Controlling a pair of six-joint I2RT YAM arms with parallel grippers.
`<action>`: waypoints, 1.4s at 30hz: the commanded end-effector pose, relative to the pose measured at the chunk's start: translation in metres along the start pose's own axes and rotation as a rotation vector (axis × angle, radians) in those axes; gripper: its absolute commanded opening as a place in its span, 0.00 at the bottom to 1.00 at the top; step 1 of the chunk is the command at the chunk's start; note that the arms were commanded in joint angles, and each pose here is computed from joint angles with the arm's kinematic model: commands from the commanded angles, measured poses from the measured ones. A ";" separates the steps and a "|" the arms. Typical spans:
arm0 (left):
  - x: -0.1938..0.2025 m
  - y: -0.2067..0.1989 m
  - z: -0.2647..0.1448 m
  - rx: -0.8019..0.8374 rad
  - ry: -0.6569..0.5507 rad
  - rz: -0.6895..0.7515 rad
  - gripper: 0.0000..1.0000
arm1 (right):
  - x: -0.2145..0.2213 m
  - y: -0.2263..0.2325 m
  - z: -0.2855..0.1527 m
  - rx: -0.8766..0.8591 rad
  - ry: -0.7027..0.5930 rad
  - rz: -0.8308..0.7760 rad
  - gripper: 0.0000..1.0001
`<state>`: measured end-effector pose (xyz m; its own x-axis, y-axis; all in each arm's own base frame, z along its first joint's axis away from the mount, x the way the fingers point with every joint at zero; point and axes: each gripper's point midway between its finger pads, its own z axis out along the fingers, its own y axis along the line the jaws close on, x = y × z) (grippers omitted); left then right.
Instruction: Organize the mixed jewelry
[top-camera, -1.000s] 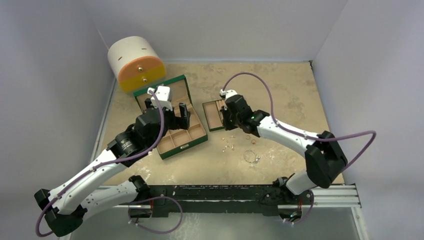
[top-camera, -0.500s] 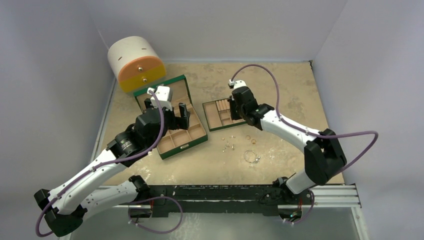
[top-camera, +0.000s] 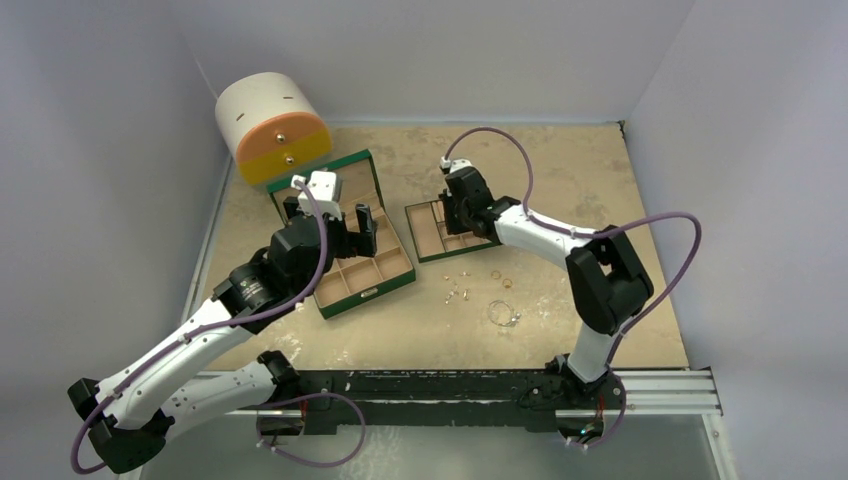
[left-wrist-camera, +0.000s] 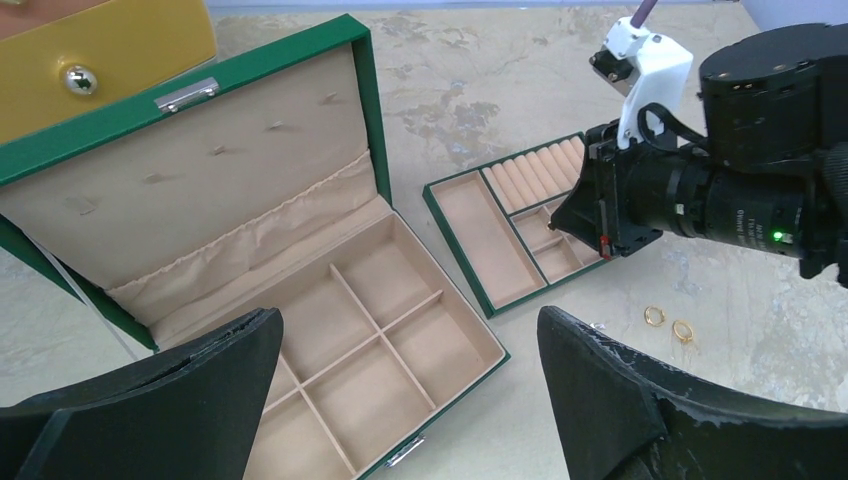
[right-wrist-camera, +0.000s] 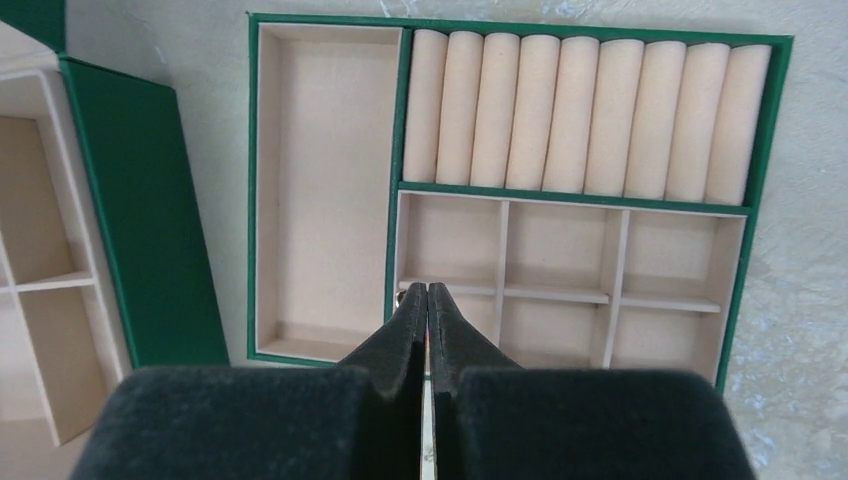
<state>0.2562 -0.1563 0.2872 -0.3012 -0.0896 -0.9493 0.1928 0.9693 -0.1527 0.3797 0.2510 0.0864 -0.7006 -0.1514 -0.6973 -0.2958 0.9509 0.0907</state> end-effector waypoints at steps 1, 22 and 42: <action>-0.028 0.000 -0.008 -0.001 -0.071 -0.051 0.99 | -0.021 0.010 0.007 -0.028 -0.047 0.038 0.00; -0.026 0.001 -0.007 -0.012 -0.065 -0.045 0.99 | -0.013 -0.004 0.037 0.011 -0.021 0.117 0.19; -0.023 -0.002 -0.005 0.003 -0.053 -0.032 0.99 | 0.010 0.010 -0.045 -0.119 -0.059 0.106 0.26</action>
<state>0.2565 -0.1533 0.2870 -0.2991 -0.0877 -0.9502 0.1798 0.9728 -0.1463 0.3603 0.2363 0.0948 -0.7075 -0.0362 -0.7058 -0.2449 0.9494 0.1968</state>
